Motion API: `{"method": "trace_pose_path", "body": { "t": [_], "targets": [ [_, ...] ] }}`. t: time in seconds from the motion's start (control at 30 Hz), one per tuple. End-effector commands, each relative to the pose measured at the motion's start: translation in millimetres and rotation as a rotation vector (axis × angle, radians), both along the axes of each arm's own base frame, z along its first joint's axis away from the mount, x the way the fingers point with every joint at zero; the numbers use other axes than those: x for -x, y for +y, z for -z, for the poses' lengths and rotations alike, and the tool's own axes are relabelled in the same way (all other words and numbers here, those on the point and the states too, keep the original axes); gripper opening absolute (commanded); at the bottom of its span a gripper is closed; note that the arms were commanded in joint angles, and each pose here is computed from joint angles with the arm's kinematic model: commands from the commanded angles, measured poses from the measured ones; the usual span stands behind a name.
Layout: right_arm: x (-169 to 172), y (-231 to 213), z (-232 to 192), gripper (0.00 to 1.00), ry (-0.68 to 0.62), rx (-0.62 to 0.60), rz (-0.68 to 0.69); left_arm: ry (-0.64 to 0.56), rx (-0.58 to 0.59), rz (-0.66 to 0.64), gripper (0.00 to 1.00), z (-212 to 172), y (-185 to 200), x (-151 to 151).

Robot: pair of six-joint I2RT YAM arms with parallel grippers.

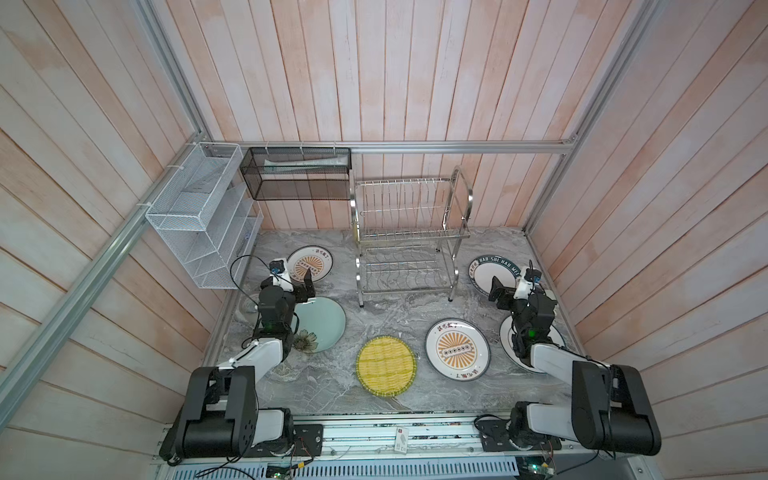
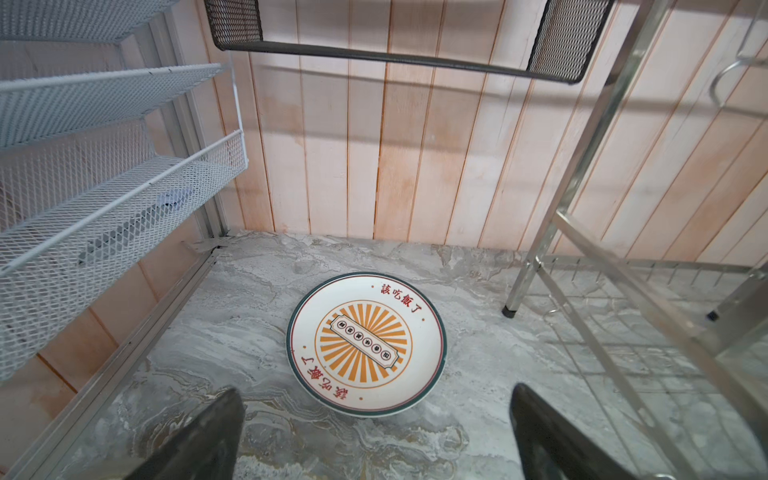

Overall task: Load the plates into the dish rack
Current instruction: 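Move both grippers forward toward the orange-sunburst plate in the middle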

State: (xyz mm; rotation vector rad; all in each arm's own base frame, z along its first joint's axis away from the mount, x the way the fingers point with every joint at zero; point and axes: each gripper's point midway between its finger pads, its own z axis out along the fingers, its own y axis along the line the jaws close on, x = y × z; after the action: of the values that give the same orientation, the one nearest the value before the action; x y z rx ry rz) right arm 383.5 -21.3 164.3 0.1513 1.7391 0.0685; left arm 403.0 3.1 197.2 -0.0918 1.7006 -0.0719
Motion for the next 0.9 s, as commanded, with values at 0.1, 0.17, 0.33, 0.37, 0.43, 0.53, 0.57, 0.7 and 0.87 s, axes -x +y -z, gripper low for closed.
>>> {"method": "trace_pose_path", "body": {
  "t": [0.1,0.17,0.33,0.37,0.43,0.53,0.57,0.7,0.87],
  "targets": [
    [9.3,9.4,-33.4,0.97,-0.009,-0.097,-0.022,-0.025,0.174,0.087,1.00,-44.0,-31.3,11.3],
    [12.4,11.1,-46.2,0.97,-0.011,-0.134,-0.021,0.006,0.192,0.095,1.00,-52.0,-40.7,14.1],
    [22.8,31.6,-76.9,0.97,-0.003,-0.174,-0.098,0.019,0.173,0.175,1.00,-70.2,-77.0,26.2],
    [25.3,35.2,-82.9,0.97,-0.003,-0.185,-0.110,0.020,0.175,0.198,1.00,-72.3,-86.2,29.8],
    [27.6,40.3,-89.6,0.98,0.021,-0.219,-0.125,0.032,0.181,0.213,1.00,-74.0,-97.8,34.4],
    [30.5,45.4,-95.4,0.98,0.061,-0.250,-0.141,0.074,0.238,0.177,1.00,-69.6,-104.2,37.9],
    [31.7,45.4,-94.4,0.98,0.078,-0.256,-0.138,0.090,0.268,0.165,1.00,-67.1,-104.6,38.7],
    [36.3,43.4,-87.5,0.98,0.128,-0.281,-0.114,0.109,0.320,0.208,1.00,-60.6,-118.7,46.9],
    [40.2,45.9,-71.7,0.97,0.184,-0.336,-0.107,0.152,0.348,0.186,1.00,-48.3,-121.5,51.5]
  ]
}}
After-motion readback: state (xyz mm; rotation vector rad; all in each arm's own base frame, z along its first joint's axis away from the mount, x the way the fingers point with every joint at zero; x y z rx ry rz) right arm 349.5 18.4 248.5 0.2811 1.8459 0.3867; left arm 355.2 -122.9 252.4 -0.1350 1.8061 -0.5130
